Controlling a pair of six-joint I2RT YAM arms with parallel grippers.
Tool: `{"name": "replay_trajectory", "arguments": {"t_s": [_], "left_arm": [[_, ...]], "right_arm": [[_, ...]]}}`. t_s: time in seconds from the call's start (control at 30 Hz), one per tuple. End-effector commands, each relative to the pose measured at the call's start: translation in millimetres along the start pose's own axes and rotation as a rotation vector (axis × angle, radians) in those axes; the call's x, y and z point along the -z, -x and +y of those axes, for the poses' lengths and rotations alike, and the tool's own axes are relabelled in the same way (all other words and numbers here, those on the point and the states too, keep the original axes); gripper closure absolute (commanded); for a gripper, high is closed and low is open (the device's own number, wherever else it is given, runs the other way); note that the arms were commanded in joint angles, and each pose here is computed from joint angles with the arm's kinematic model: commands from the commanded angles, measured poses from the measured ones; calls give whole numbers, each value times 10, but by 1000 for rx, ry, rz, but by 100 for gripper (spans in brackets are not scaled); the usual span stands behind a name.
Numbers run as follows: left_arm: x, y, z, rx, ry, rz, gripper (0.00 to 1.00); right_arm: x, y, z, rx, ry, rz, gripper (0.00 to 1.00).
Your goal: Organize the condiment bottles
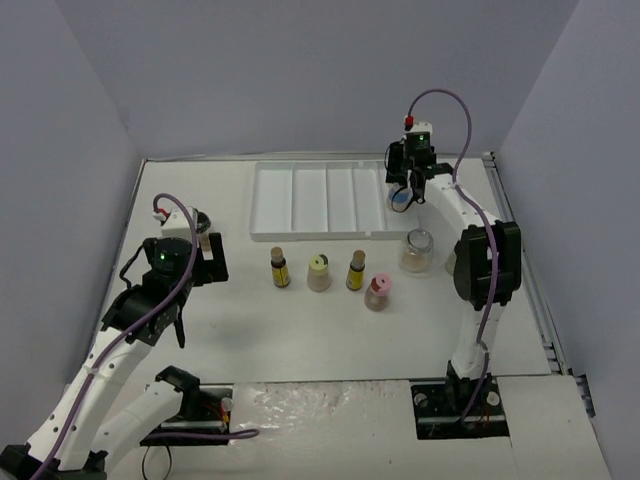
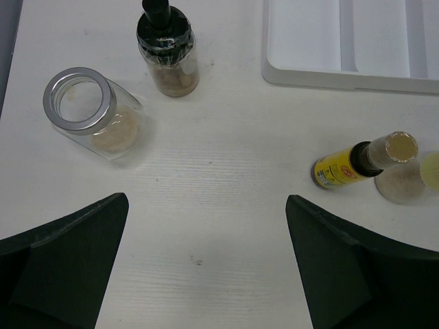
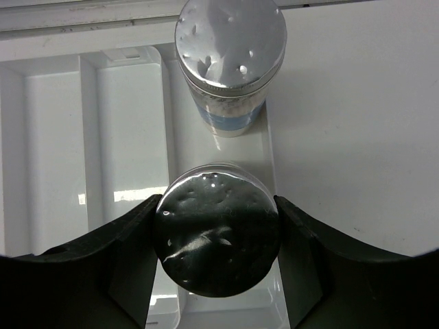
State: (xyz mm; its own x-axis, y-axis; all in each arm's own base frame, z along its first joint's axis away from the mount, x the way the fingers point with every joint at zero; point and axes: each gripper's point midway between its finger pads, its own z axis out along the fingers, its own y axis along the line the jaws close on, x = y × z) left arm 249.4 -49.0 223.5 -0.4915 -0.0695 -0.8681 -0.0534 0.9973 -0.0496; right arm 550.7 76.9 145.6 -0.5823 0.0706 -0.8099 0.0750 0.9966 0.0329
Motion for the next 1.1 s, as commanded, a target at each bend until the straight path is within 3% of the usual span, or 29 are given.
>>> {"name": "replay_trajectory", "arguments": {"t_s": [0.0,0.1,0.23,0.37,0.47,0.6,0.77,0.97,1.07], "left_arm": [[-17,152,-46,27,-23,-48,3],[-23,149,-45,28,-25,-46,3],[-36,141,-42,29,-24,-40,3],[-47,134,-39,30,-23,-37,3],[-55,142,-40,32,-22,-38,3],[-75,128,-51,30,-25,-29,3],[-89,116,-49,34,-24,-20,3],[-103,118,-66,39,-34,-16,3],[-107,118,-58,41,-31,-16,3]], "right_arm": [[18,458,44,-27,6,-187,100],[-60,382,18,-21,-10,-175,100],[-70,324,60,-20,13,-157,65],[71,378,128,-17,48,-156,20],[345,531,173,-16,70,-190,4],[805,705,221,-9,89,-222,0],[1543,557,330,20,121,-229,0],[2100,143,335,-22,164,-222,1],[2167,-321,320,-16,213,-147,1]]}}
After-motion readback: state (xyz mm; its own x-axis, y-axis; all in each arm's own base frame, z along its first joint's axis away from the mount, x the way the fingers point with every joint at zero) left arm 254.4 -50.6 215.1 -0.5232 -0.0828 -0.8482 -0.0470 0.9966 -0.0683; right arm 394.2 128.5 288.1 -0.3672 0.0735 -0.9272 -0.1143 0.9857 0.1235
